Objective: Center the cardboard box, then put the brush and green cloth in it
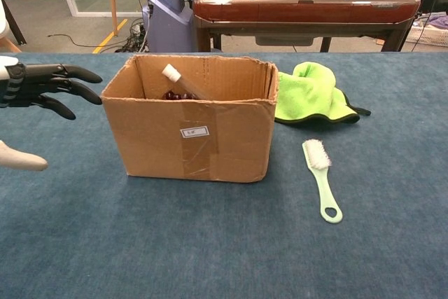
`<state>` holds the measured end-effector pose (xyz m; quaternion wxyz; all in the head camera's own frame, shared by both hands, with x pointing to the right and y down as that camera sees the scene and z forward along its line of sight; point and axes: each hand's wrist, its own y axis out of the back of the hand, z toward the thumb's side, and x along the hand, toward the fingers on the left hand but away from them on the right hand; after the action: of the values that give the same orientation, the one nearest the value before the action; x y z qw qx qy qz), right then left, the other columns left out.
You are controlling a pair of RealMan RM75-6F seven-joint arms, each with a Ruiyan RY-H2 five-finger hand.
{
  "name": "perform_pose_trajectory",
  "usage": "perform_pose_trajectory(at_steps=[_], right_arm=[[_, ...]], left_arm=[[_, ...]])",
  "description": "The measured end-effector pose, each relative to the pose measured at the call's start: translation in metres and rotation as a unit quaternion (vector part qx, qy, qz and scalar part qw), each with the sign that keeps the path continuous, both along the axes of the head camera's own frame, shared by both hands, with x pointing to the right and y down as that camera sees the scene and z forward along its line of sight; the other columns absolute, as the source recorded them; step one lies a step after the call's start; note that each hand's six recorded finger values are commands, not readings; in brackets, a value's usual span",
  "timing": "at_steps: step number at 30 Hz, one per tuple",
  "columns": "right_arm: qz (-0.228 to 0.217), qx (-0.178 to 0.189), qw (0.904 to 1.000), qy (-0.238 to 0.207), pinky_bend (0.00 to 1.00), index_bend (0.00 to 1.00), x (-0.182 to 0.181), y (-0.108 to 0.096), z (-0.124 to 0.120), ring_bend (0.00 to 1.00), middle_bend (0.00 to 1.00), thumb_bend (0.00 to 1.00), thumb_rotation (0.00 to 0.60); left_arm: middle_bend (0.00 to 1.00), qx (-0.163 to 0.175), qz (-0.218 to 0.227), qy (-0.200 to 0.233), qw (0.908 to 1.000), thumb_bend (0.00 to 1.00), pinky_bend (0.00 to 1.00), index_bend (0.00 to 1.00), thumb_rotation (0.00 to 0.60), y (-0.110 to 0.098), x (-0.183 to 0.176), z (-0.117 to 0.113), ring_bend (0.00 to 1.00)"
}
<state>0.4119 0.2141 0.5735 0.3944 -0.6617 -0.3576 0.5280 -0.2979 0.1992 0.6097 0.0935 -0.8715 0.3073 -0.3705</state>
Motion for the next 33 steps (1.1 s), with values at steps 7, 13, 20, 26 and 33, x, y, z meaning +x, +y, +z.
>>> perform_pose_trajectory(at_steps=[7,13,20,26,33], right_arm=[[0.001,0.002,1.0000,-0.002,0.48,0.42,0.001,0.000,-0.002,0.43,0.48,0.24,0.600],[0.000,0.002,1.0000,-0.002,0.48,0.42,0.001,0.000,-0.002,0.43,0.48,0.24,0.600],[0.001,0.000,1.0000,0.000,0.48,0.42,0.002,0.000,-0.001,0.43,0.48,0.24,0.600],[-0.001,-0.002,1.0000,0.006,0.48,0.42,0.000,0.000,0.002,0.43,0.48,0.24,0.600],[-0.007,0.002,0.9999,0.011,0.49,0.42,-0.005,-0.002,0.007,0.43,0.48,0.23,0.600]], left_arm=[[0.17,-0.001,0.018,0.006,0.9998,0.02,0.15,0.11,0.600,0.000,0.015,0.000,0.04],[0.17,0.000,0.030,0.010,0.9995,0.02,0.15,0.11,0.600,0.001,0.026,-0.001,0.04],[0.17,0.006,0.022,0.001,0.9997,0.02,0.15,0.11,0.600,0.002,0.019,-0.004,0.04],[0.17,0.035,0.004,-0.054,0.9979,0.01,0.15,0.12,0.600,0.008,-0.014,-0.010,0.04],[0.17,0.052,-0.017,-0.167,0.9844,0.01,0.15,0.15,0.600,0.025,-0.068,-0.019,0.04]])
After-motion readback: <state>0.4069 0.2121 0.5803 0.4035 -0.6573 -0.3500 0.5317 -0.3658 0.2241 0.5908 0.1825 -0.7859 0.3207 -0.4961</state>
